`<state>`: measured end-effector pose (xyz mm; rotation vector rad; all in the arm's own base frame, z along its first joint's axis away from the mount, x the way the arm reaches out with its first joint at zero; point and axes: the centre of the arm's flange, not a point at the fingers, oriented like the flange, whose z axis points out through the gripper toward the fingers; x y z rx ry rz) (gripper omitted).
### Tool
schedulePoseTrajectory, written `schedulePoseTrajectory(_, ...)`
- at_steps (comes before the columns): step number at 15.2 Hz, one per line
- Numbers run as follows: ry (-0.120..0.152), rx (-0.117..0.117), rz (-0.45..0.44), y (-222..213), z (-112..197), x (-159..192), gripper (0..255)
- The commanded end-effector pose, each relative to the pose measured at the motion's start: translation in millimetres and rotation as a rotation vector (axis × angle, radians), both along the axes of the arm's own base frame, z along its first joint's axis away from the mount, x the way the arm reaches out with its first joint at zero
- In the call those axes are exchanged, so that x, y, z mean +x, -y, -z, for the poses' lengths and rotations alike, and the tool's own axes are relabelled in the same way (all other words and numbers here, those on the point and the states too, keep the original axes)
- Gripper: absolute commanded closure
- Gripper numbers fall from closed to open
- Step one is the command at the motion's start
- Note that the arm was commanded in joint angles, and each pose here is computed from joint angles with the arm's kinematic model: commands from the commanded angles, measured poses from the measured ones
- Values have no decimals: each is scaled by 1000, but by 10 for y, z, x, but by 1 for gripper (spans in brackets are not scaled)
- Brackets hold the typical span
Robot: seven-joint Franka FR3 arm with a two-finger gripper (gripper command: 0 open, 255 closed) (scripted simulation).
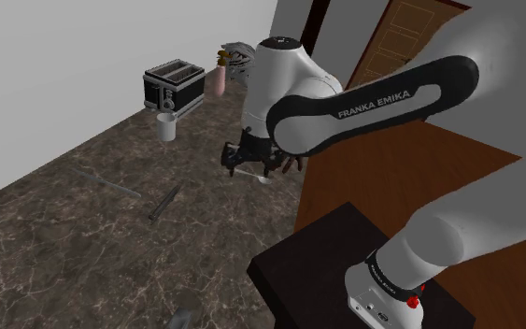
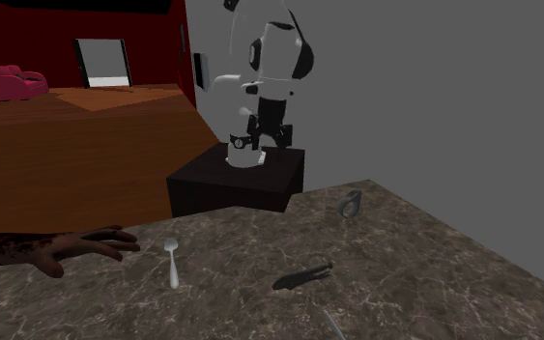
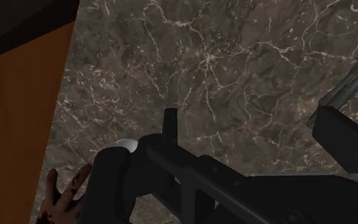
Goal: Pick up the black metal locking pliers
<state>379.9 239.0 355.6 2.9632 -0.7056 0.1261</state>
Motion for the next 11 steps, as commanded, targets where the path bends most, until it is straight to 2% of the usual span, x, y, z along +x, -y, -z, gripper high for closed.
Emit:
schedulePoseTrajectory(1,9,5,38,-172,185,121,0)
schedulePoseTrajectory(11,46,7,211,-849,1072,818,0)
